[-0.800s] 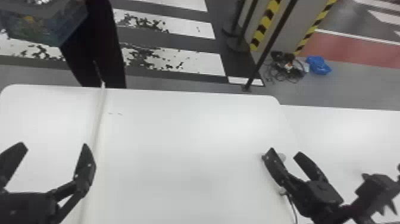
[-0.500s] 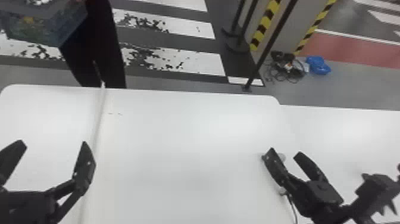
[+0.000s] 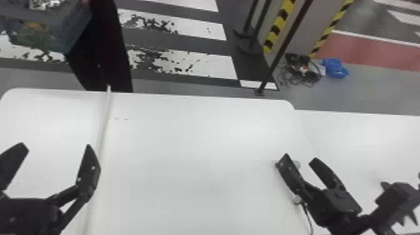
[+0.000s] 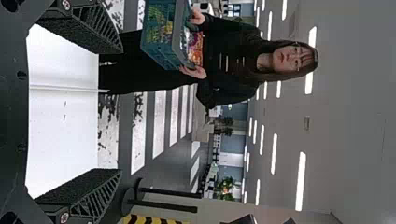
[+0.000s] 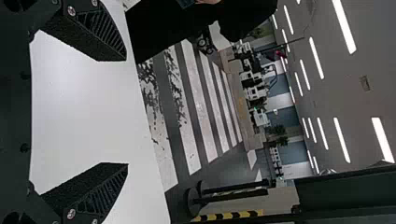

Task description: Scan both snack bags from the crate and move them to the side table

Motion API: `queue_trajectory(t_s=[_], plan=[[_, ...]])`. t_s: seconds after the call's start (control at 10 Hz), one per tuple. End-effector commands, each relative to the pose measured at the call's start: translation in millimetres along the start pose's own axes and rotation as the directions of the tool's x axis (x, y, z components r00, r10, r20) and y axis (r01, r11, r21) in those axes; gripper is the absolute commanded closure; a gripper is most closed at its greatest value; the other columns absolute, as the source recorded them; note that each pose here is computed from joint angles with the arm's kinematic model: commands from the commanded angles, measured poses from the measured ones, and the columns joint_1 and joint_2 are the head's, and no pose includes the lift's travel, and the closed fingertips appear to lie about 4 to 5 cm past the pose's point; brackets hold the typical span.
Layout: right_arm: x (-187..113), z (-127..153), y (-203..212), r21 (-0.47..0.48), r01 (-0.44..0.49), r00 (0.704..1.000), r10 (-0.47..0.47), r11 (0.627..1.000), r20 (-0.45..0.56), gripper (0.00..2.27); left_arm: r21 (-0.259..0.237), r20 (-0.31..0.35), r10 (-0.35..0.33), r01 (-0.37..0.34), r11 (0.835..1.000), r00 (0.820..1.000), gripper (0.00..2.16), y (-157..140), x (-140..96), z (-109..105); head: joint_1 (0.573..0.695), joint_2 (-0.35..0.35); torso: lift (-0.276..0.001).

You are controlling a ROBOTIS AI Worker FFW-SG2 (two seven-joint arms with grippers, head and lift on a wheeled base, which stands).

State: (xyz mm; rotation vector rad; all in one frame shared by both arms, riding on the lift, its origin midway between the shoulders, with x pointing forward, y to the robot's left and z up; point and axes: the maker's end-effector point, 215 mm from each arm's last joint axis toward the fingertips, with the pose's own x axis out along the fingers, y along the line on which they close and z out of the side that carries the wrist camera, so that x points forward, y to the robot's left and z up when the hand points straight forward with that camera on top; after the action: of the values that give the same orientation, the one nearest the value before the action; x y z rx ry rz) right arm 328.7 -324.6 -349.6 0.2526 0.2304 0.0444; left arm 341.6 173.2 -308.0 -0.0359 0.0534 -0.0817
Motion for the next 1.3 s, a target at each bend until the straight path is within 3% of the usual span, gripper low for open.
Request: queue_trajectory(t_s=[0.0, 1.2], plan=[[-0.3, 1.1, -0.8, -0.003, 0.003, 1.0, -0.003, 1.0, 0.005, 0.12, 0.0, -0.004, -0.007, 0.007, 1.0, 1.0, 0.08, -1.9, 0.1, -1.0, 0.695, -0.257, -0.029], [-4.7, -2.1, -4.4, 0.0, -0.004, 1.0, 0.004, 1.0, 0.001, 0.13, 0.011, -0.009, -0.006, 0.006, 1.0, 1.0, 0.09, -2.0, -6.3, -2.4, 0.695, -0.277, -0.029]])
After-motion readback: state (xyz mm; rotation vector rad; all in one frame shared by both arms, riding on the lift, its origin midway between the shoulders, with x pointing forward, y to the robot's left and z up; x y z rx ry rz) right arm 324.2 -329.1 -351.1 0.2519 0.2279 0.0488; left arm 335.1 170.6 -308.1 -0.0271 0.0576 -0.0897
